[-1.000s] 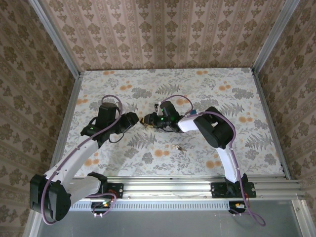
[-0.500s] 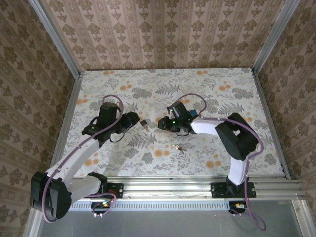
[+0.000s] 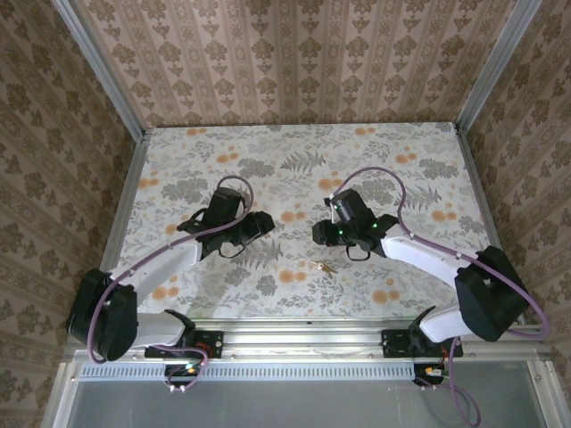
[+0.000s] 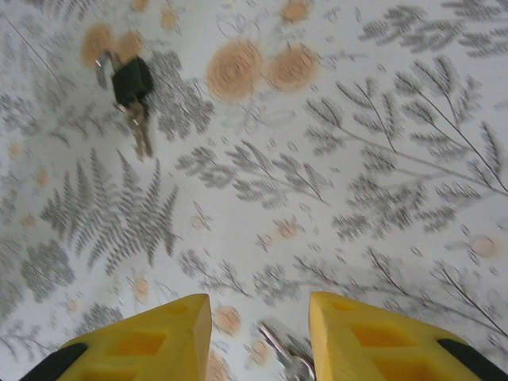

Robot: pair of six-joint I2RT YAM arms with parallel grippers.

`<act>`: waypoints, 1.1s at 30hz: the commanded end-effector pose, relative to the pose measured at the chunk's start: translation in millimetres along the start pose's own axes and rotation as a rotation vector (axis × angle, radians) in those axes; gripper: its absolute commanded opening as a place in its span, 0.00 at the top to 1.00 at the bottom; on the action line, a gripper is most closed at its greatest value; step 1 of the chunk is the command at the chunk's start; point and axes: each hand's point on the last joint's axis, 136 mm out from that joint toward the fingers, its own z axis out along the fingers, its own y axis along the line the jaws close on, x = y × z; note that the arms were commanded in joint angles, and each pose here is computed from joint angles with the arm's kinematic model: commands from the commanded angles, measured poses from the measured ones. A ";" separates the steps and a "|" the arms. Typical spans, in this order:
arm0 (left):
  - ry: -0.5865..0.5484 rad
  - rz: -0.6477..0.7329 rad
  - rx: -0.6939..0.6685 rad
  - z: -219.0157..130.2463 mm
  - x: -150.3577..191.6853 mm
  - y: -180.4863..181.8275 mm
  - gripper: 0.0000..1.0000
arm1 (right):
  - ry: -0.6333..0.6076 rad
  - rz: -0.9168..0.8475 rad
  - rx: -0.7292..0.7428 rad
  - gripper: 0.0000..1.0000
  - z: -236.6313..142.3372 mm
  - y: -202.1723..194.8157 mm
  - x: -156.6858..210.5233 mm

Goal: Unlock with the key

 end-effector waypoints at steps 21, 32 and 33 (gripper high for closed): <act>0.017 0.027 0.067 11.4 -1.9 -26.6 0.41 | 0.206 -0.192 0.180 0.65 32.8 -21.6 82.5; 0.017 0.024 0.064 12.6 -2.0 -25.6 0.41 | 0.208 -0.266 0.259 0.70 44.0 -22.5 86.5; 0.018 0.023 0.063 12.8 -1.7 -25.1 0.42 | 0.206 -0.272 0.271 0.71 44.9 -23.4 85.9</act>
